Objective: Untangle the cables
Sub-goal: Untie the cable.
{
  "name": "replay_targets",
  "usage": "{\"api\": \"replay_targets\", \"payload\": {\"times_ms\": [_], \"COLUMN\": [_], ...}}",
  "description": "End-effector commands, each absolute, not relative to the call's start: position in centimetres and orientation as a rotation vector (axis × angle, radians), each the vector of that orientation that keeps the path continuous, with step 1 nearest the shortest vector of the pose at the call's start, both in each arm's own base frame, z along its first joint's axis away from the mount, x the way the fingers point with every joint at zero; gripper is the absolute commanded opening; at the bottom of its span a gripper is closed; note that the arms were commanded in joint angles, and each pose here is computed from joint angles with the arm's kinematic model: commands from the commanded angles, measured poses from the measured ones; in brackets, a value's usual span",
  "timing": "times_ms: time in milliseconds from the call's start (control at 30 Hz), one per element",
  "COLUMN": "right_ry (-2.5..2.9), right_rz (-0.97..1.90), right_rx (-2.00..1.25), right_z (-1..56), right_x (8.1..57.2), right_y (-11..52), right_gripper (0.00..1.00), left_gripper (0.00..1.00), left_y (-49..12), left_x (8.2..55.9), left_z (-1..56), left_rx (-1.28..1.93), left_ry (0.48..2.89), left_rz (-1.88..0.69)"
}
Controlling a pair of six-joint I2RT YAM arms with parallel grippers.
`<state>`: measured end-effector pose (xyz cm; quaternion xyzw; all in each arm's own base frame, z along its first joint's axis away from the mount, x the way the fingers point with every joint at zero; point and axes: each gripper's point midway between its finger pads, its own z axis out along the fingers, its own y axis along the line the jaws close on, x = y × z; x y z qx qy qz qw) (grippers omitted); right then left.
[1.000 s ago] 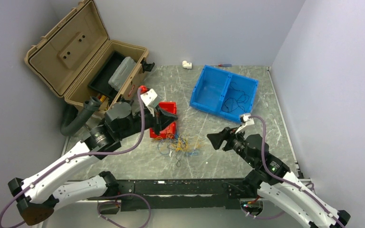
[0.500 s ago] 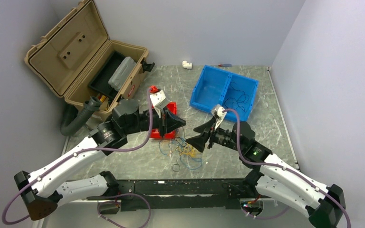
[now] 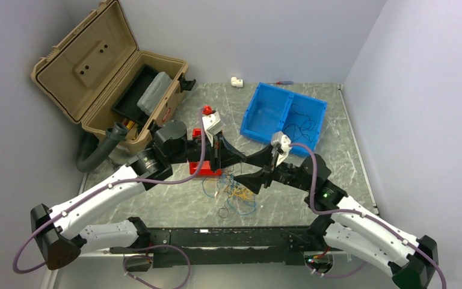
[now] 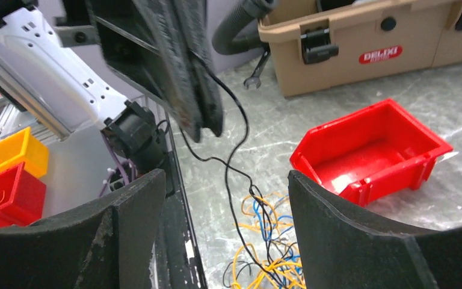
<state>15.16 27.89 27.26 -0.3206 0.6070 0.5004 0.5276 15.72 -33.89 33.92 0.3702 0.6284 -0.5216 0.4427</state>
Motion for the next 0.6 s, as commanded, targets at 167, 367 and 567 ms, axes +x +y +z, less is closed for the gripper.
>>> {"api": "replay_targets", "payload": {"times_ms": [167,367,567], "right_ry": [1.278,1.307,1.331], "right_rz": [1.123,1.082,1.068], "right_rx": [-0.761,-0.737,-0.704], "right_z": [30.7,30.1,29.0], "right_x": [13.8,13.9,14.6], "right_y": [25.6,24.5,24.6], "right_gripper": [0.77,0.77,0.78], "left_gripper": [0.0,0.0,0.0], "left_y": [-34.3,-34.3,-34.3], "left_x": [14.8,14.9,14.9], "left_z": [38.0,37.9,37.7], "left_rx": [0.943,0.943,0.946], "left_ry": [1.425,1.44,1.446], "left_rz": [-1.368,-1.361,-1.359]}}
